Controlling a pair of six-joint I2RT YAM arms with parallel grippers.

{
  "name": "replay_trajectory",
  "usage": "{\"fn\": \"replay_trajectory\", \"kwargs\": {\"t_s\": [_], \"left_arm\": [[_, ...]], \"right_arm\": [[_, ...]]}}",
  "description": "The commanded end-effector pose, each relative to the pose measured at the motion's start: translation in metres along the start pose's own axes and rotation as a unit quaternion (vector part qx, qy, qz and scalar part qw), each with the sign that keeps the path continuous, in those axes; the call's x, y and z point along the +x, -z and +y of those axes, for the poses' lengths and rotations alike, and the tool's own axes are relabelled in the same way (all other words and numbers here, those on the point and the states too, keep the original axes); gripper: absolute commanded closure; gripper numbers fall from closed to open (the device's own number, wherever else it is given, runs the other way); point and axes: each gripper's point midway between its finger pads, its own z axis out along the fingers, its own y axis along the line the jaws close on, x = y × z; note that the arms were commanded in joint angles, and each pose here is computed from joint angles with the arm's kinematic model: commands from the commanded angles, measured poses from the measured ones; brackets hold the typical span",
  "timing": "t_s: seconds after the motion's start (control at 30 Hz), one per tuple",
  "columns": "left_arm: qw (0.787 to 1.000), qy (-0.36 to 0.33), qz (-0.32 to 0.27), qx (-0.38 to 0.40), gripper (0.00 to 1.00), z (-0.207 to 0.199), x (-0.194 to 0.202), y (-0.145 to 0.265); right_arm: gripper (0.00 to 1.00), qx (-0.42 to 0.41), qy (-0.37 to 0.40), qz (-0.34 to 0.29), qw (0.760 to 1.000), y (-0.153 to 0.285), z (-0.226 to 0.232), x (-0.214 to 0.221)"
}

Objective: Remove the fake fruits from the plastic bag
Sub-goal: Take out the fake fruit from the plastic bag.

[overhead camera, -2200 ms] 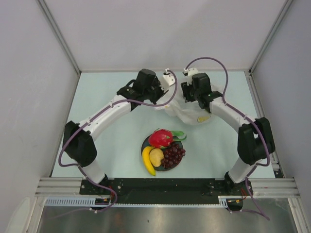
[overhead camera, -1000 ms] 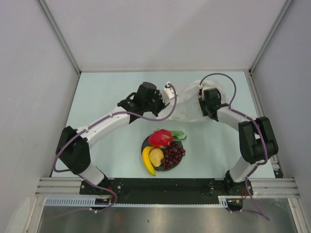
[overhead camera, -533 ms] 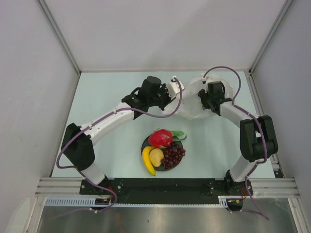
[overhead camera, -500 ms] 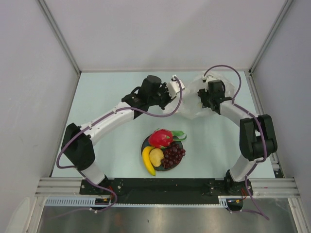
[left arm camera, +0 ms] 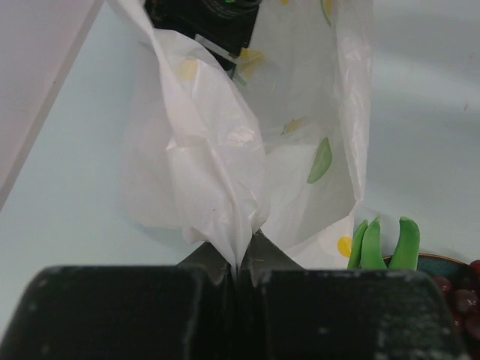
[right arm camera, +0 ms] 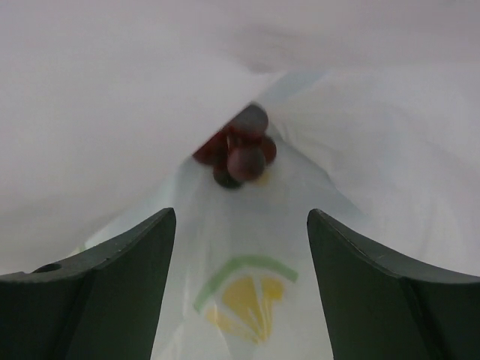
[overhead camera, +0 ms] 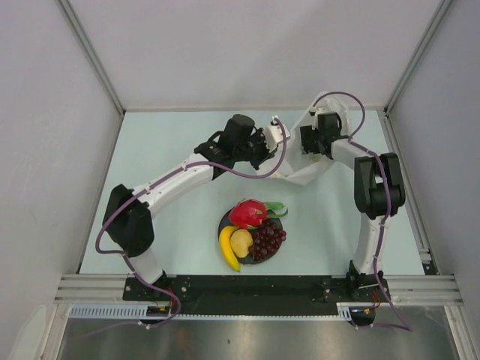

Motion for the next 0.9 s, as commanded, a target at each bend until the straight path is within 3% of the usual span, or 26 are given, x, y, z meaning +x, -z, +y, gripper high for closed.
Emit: {"fn": "replay_trajectory", "kwargs": {"t_s": [0.0,0.17,0.33,0.53,0.63,0.77,0.83,0.87], "left_arm": [[0.999,-0.018,-0.022,0.014,1.0,0.001,-0.022,0.0],[1.0,-0.015,-0.017,0.013,1.0,0.002,-0.02,-0.001],[1.0,-0.015,-0.013,0.013,1.0,0.001,-0.018,0.0],[1.0,-0.014,-0.004,0.015,1.0,0.0,-0.011,-0.001],[1.0,-0.009,0.0,0.017,1.0,-0.002,-0.008,-0.001],[1.0,-0.007,0.007,0.018,1.0,-0.005,0.001,-0.002],[1.0,-0.006,0.01,0.017,1.0,-0.006,0.005,-0.001],[1.0,-0.007,0.013,0.017,1.0,-0.006,0.008,-0.001]], "right_arm": [[0.23,-0.011,-0.011,-0.039,0.999,-0.028,0.007,-0.042],[0.22,0.009,0.033,-0.04,0.999,-0.051,-0.001,-0.067],[0.2,0.015,0.092,-0.002,0.996,-0.076,0.003,-0.04],[0.22,0.026,0.128,-0.005,0.991,-0.089,0.003,-0.031],[0.27,0.022,0.136,-0.012,0.99,-0.093,0.003,-0.033],[0.49,0.001,0.137,-0.02,0.99,-0.086,0.01,-0.037],[0.53,-0.015,0.132,-0.023,0.991,-0.08,0.016,-0.037],[0.6,-0.018,0.128,-0.035,0.991,-0.069,0.018,-0.049]]}}
